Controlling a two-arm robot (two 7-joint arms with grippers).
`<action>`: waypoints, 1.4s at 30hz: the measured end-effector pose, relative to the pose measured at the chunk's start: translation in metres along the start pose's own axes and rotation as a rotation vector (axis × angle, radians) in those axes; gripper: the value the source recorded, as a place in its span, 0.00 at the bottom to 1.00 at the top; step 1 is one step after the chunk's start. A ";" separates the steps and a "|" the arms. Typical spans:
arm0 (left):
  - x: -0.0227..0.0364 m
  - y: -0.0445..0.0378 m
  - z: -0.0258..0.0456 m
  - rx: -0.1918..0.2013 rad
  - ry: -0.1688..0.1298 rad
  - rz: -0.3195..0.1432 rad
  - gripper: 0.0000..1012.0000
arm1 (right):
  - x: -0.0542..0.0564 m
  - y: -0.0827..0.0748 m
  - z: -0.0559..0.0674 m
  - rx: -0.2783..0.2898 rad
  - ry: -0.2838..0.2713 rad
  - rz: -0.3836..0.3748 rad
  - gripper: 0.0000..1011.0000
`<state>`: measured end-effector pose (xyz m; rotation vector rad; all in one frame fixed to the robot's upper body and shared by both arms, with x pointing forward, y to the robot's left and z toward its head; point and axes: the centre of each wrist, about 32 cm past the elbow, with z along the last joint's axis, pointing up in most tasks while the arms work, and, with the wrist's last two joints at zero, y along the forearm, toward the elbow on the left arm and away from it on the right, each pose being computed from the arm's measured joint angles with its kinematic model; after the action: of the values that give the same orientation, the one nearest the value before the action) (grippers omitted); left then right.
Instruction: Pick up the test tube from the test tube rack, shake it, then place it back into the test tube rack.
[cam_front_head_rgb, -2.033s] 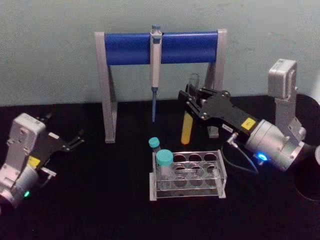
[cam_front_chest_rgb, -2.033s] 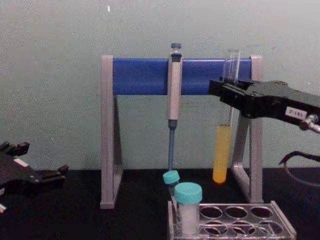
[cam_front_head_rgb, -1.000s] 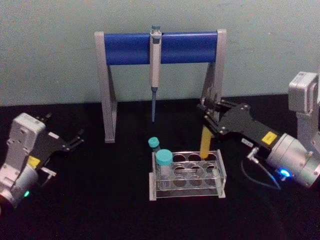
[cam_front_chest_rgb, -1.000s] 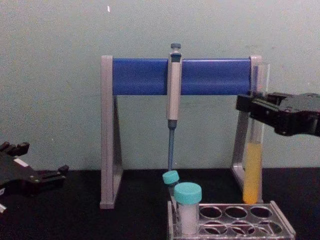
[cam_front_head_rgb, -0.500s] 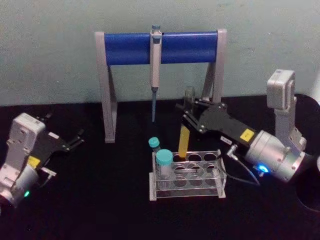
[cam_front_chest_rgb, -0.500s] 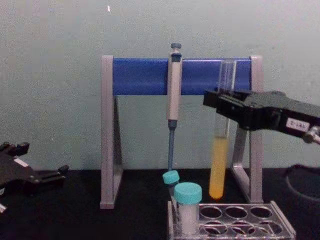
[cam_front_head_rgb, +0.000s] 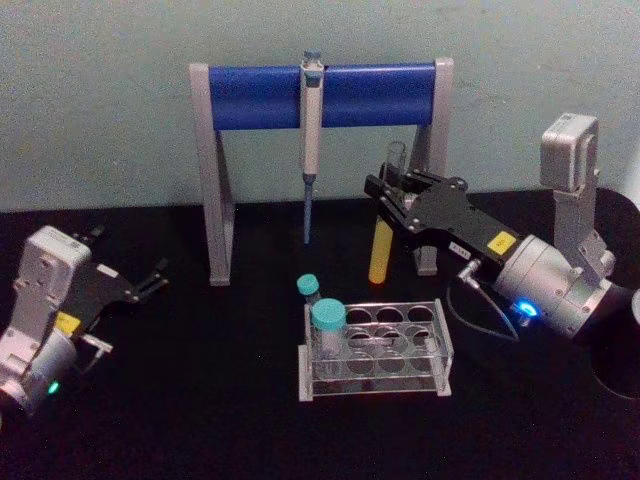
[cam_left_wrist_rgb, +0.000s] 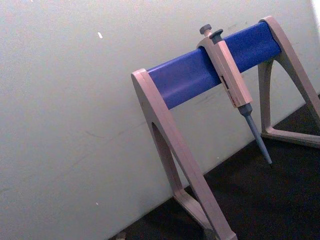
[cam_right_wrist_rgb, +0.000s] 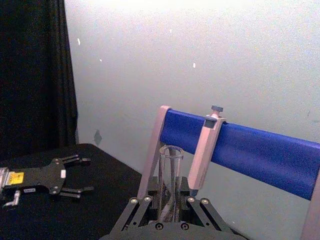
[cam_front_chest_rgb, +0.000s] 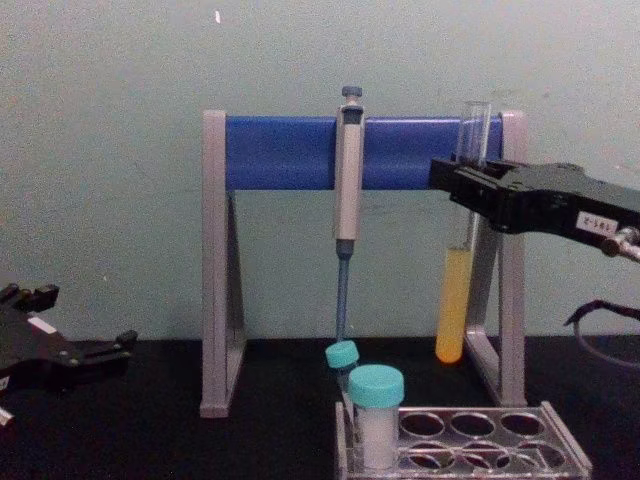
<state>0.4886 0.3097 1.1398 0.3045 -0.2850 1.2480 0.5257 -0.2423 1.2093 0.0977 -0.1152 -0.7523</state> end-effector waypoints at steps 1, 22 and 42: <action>0.0000 0.0000 0.0000 0.000 0.000 0.000 0.99 | 0.000 0.000 0.000 -0.001 0.000 -0.002 0.23; 0.0000 0.0000 0.0000 0.000 0.000 0.000 0.99 | -0.007 -0.042 0.006 -0.039 -0.014 -0.052 0.23; 0.0000 0.0000 0.0000 0.000 0.000 0.000 0.99 | -0.021 -0.011 -0.003 0.001 0.048 0.049 0.23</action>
<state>0.4886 0.3097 1.1398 0.3044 -0.2850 1.2480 0.5041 -0.2358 1.2036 0.1133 -0.0718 -0.7007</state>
